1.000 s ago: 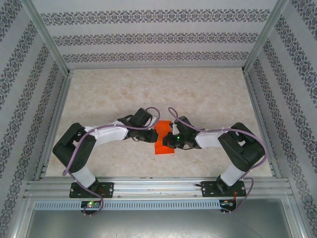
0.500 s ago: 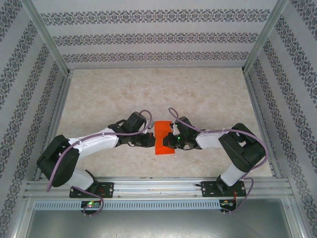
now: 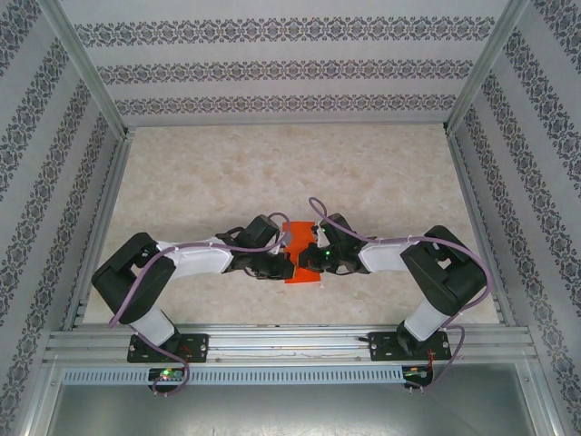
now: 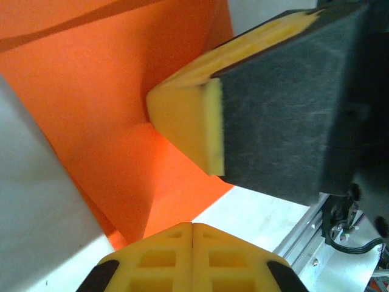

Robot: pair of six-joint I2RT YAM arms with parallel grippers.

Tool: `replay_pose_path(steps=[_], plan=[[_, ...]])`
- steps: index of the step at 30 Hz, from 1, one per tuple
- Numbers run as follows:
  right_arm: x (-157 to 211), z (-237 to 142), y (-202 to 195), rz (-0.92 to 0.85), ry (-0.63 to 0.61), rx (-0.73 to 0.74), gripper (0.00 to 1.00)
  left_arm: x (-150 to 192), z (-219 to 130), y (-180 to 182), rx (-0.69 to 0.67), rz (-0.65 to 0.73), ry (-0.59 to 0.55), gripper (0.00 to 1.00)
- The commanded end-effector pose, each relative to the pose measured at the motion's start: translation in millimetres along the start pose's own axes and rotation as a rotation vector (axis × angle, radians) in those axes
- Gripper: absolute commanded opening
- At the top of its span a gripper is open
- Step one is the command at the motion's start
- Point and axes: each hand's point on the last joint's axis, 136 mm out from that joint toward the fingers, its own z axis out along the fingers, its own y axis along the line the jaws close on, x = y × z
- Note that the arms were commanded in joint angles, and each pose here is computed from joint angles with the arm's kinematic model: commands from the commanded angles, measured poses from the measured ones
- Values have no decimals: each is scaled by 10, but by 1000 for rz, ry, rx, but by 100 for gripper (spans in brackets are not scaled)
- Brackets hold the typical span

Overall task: Fold a paper plane with a square sheet of paper (fold left side to right side)
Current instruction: Fold the triangle a second time at the center of the table.

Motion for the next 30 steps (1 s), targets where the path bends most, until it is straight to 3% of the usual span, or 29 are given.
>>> replay_pose_path(steps=[1, 30], plan=[[249, 37, -331, 45, 64, 117, 0, -35, 47, -79, 29, 15, -7, 2], [229, 30, -275, 35, 69, 107, 0, 160, 176, 309, -79, -20, 39, 2]])
